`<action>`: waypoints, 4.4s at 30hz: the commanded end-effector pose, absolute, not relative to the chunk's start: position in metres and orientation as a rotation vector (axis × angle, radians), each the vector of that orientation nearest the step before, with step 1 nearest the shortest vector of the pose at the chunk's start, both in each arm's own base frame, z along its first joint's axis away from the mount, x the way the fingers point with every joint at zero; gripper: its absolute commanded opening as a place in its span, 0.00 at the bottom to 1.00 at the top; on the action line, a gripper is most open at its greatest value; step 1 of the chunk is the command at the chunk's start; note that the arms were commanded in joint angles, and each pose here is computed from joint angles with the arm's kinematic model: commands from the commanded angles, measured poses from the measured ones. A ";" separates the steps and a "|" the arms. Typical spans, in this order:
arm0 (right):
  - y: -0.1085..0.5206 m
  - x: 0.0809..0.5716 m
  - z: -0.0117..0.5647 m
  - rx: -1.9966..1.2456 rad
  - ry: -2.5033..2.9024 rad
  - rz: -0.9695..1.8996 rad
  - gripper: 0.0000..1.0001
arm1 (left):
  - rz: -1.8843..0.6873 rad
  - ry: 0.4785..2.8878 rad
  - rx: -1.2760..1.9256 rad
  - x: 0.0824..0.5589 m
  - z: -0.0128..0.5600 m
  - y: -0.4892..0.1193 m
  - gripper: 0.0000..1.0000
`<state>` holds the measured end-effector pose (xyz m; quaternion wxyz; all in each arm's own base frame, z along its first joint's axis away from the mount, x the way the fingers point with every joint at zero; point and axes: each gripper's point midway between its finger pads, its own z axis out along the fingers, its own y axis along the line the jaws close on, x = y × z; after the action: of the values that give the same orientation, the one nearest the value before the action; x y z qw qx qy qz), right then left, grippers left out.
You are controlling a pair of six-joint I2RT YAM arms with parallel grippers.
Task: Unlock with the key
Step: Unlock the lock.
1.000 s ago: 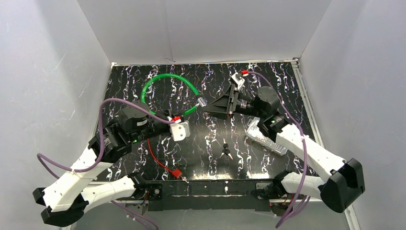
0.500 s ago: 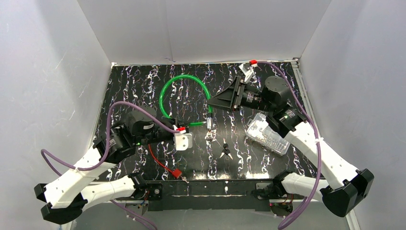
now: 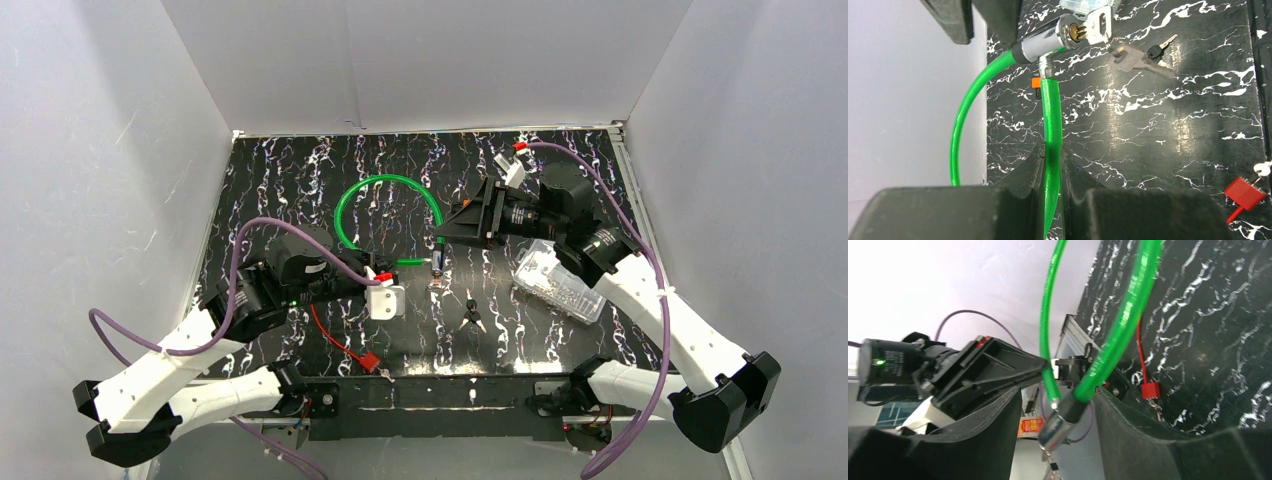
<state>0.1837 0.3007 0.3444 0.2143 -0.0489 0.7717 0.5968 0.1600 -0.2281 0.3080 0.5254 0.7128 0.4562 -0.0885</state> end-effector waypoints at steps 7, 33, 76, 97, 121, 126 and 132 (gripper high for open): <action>0.272 0.189 0.348 -0.108 2.155 1.403 0.72 | -0.129 0.999 1.643 0.168 0.331 -0.227 0.00; 0.317 0.175 0.373 -0.305 1.997 1.654 0.01 | -0.161 1.038 1.613 0.171 0.331 -0.233 0.02; 0.324 0.101 0.395 -1.121 1.899 1.289 0.01 | -0.503 0.840 1.946 0.116 0.349 -0.272 0.24; 0.338 0.090 0.417 -1.121 1.781 1.367 0.01 | -0.263 0.931 2.025 0.142 0.304 -0.257 0.36; 0.277 0.097 0.446 -0.846 1.708 1.227 0.62 | -0.152 0.930 1.898 0.154 0.330 -0.245 0.00; 0.267 0.090 0.420 -0.782 1.755 1.262 0.62 | -0.091 0.959 1.844 0.168 0.339 -0.246 0.00; 0.272 0.093 0.398 -0.717 1.785 1.299 0.57 | -0.108 0.974 1.822 0.167 0.344 -0.248 0.00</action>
<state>0.0820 0.2618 0.3900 0.3797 -0.3161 0.7162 0.4928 0.1665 -0.2455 0.3216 0.4791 0.7775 0.4051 -0.0427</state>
